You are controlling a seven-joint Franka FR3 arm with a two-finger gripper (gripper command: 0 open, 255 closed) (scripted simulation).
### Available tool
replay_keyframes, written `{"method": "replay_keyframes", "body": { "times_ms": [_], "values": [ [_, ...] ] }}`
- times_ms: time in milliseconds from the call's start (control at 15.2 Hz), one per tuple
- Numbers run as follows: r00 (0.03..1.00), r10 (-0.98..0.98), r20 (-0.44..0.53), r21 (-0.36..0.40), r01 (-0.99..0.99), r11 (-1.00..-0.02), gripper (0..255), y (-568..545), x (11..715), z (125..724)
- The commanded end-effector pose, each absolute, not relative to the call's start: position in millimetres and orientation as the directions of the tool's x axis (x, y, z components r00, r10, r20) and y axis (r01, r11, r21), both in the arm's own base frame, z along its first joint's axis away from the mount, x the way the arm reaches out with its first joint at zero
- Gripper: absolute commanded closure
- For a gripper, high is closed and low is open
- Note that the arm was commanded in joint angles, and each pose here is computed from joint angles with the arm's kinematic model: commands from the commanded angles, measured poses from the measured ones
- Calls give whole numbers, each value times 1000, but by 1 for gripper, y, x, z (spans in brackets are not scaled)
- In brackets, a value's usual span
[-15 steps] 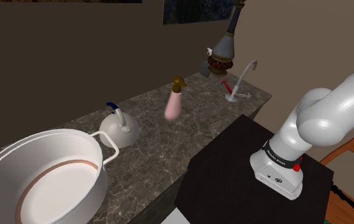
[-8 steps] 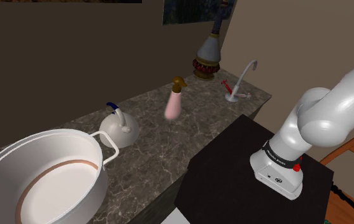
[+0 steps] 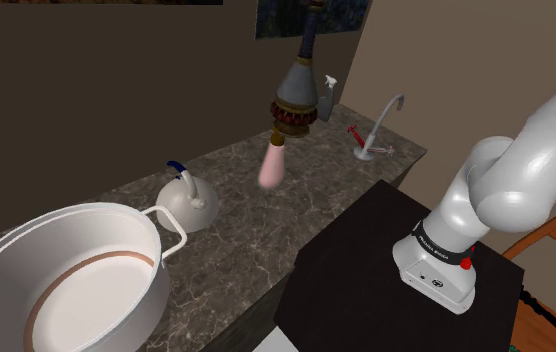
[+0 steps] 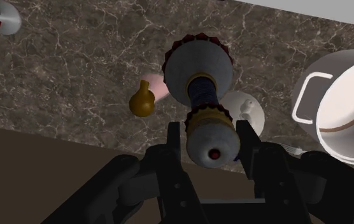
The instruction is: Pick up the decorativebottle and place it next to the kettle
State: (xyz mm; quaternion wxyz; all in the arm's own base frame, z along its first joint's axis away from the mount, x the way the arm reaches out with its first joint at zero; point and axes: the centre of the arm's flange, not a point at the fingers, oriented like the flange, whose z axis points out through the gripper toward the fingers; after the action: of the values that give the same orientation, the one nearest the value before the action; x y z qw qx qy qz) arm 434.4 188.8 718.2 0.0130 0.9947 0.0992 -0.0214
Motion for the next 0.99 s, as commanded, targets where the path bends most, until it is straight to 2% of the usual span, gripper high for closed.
{"method": "replay_keyframes", "body": {
  "times_ms": [0,792,924],
  "values": [
    [980,196,-44,21,197,-980,255,215,436,720],
    [980,196,-44,21,197,-980,255,382,453,720],
    [980,196,-44,21,197,-980,255,382,453,710]
  ]
}}
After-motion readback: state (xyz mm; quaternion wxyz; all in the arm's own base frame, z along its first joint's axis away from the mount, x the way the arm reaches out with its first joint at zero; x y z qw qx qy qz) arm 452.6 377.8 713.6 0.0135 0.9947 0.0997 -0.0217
